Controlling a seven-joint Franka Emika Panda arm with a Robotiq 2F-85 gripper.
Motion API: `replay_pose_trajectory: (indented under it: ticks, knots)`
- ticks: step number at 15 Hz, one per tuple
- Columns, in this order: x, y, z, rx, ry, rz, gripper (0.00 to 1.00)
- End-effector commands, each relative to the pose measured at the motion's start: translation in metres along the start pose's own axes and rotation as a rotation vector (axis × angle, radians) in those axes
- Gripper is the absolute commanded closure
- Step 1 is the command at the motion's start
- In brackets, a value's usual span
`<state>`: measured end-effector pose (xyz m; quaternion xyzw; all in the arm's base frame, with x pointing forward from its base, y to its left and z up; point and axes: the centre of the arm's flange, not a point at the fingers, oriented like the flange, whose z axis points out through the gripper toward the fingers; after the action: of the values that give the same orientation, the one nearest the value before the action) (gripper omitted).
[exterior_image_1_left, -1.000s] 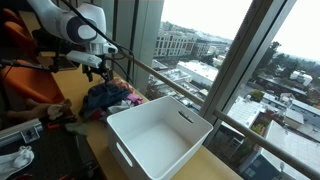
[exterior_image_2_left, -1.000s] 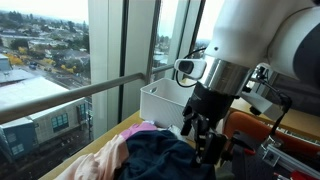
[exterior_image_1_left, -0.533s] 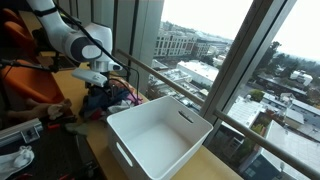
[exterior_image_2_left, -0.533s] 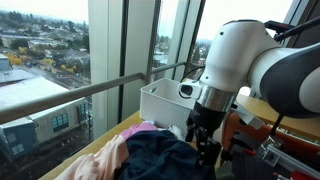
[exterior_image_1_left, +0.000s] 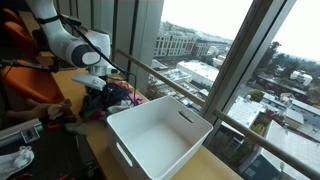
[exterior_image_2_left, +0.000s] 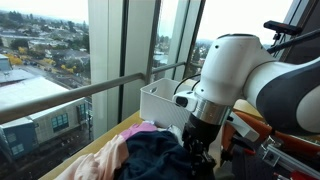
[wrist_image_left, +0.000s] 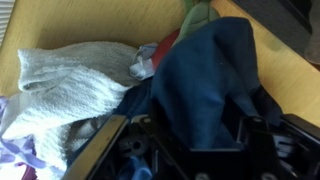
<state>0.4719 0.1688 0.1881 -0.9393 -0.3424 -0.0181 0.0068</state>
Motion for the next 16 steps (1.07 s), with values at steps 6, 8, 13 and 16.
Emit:
replay_pose_trajectory:
  ticks: [6, 8, 13, 16]
  knots:
    - [0.007, -0.01, -0.041, -0.035, 0.025, -0.02, 1.0]
    - [0.007, -0.009, -0.064, -0.058, 0.034, -0.02, 1.0]
    - [0.004, -0.006, -0.148, -0.137, 0.062, -0.009, 0.99]
    - [-0.003, 0.006, -0.215, -0.207, 0.091, 0.01, 0.99]
